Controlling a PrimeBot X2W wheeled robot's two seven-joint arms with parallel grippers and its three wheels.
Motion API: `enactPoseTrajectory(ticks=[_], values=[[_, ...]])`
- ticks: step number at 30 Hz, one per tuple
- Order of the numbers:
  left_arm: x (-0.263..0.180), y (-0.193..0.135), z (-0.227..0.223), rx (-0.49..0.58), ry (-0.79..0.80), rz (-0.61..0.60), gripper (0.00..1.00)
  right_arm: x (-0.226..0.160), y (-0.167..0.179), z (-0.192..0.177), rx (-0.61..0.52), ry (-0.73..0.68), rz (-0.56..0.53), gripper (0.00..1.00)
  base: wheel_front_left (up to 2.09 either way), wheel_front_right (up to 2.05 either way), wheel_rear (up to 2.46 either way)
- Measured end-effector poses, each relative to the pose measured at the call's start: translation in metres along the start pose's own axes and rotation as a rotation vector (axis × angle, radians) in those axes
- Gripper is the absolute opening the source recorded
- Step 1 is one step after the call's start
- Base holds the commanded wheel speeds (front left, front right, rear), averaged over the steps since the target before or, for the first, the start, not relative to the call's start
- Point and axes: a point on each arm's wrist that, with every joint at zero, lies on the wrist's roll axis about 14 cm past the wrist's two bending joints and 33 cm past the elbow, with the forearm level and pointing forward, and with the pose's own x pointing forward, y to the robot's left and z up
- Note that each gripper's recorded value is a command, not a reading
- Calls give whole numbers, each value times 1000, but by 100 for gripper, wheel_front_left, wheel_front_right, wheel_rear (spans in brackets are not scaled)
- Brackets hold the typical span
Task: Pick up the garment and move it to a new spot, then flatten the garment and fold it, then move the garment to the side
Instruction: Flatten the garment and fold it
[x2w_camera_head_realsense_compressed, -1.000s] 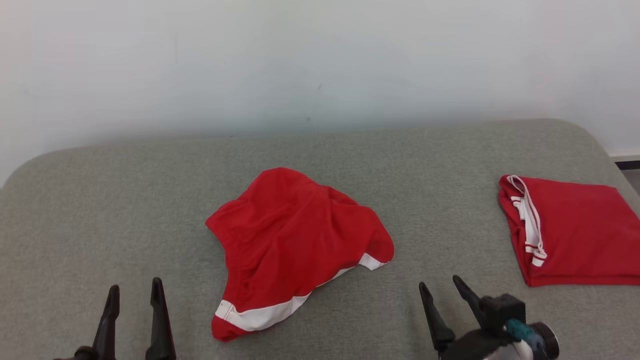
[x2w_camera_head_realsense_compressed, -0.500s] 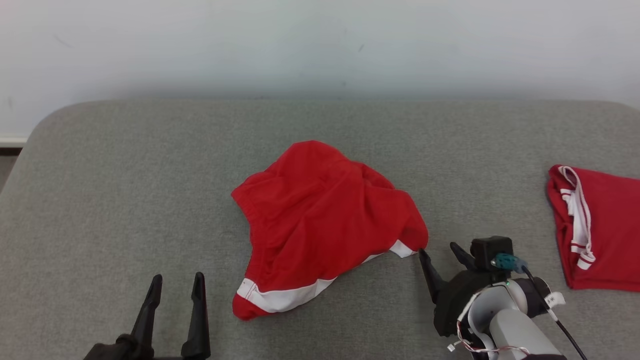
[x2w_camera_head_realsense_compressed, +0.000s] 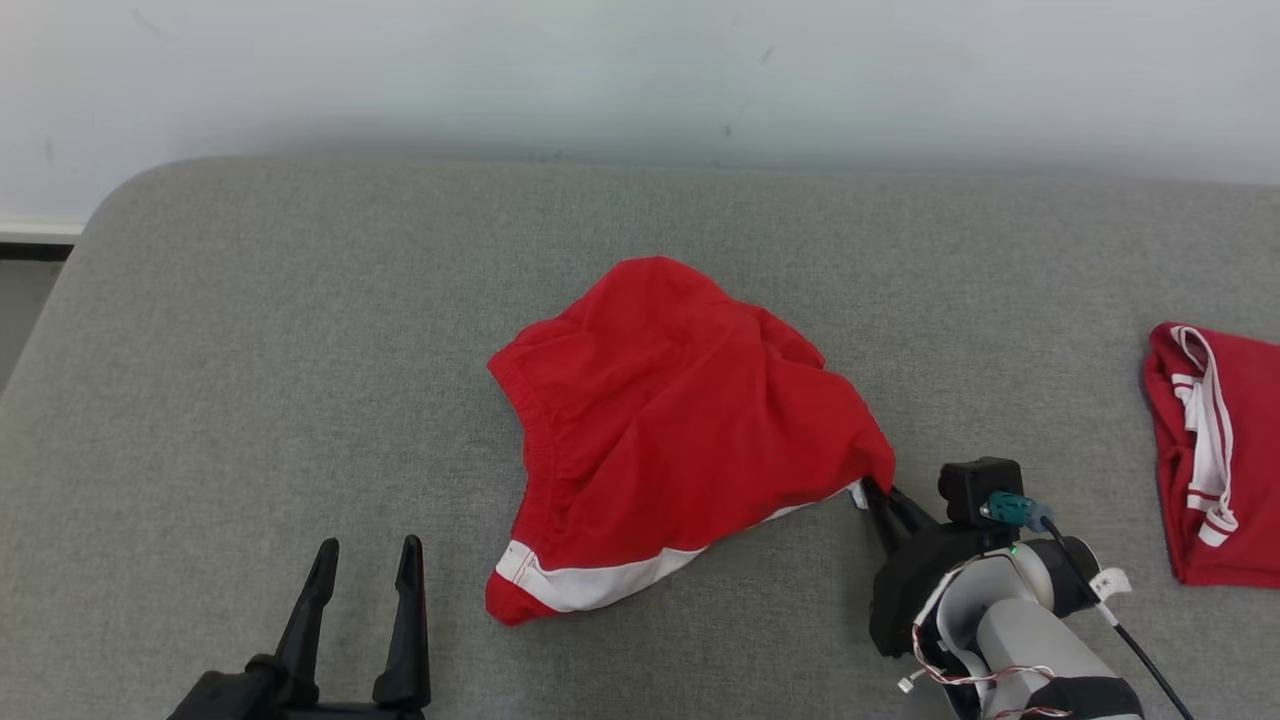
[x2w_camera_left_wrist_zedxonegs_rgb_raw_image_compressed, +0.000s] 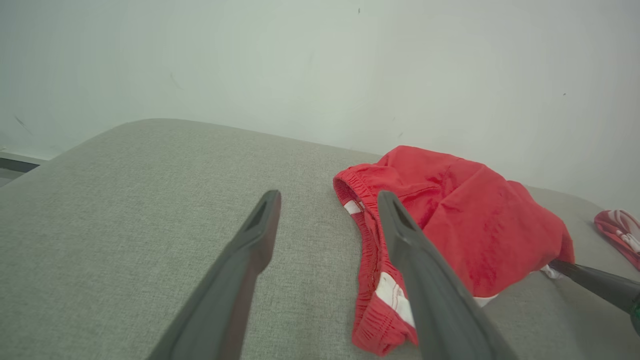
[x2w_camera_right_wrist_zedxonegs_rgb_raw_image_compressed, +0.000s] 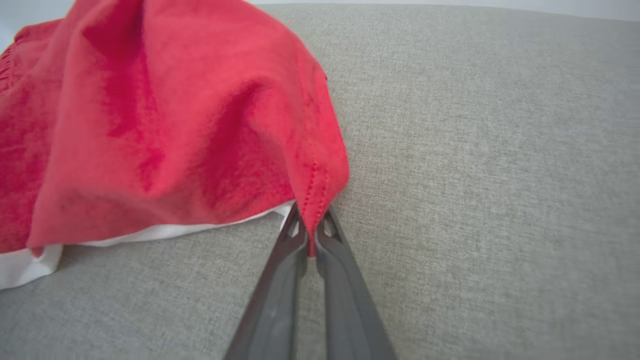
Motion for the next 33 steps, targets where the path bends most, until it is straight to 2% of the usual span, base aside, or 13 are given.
enactPoseTrajectory(ticks=[8, 12, 16, 17, 20, 26, 33], values=[[-8, -1, 2, -5, -4, -2, 100, -30, -24, -1, 20, -28, -50, 0, 0, 0, 0], [-7, -6, 3, -9, -8, -22, 100, -57, -47, -17, 20, 24, -107, 0, 0, 0, 0], [-2, -14, 5, -13, -17, -49, 100, -78, -57, -26, 47, 45, -148, 0, 0, 0, 0], [0, -18, 5, -14, -17, -60, 100, -86, -61, -29, 56, 46, -168, 100, 0, 0, 0], [3, -21, 4, -14, -17, -74, 100, -93, -63, -21, 52, 14, -190, 100, 0, 0, 0], [2, -21, 9, -5, -30, -82, 100, -112, -68, 11, 18, -153, -244, 100, 0, 0, 0], [-1, -22, 15, -2, -49, -84, 100, -150, -64, 49, -43, -423, -292, 100, 0, 0, 0]])
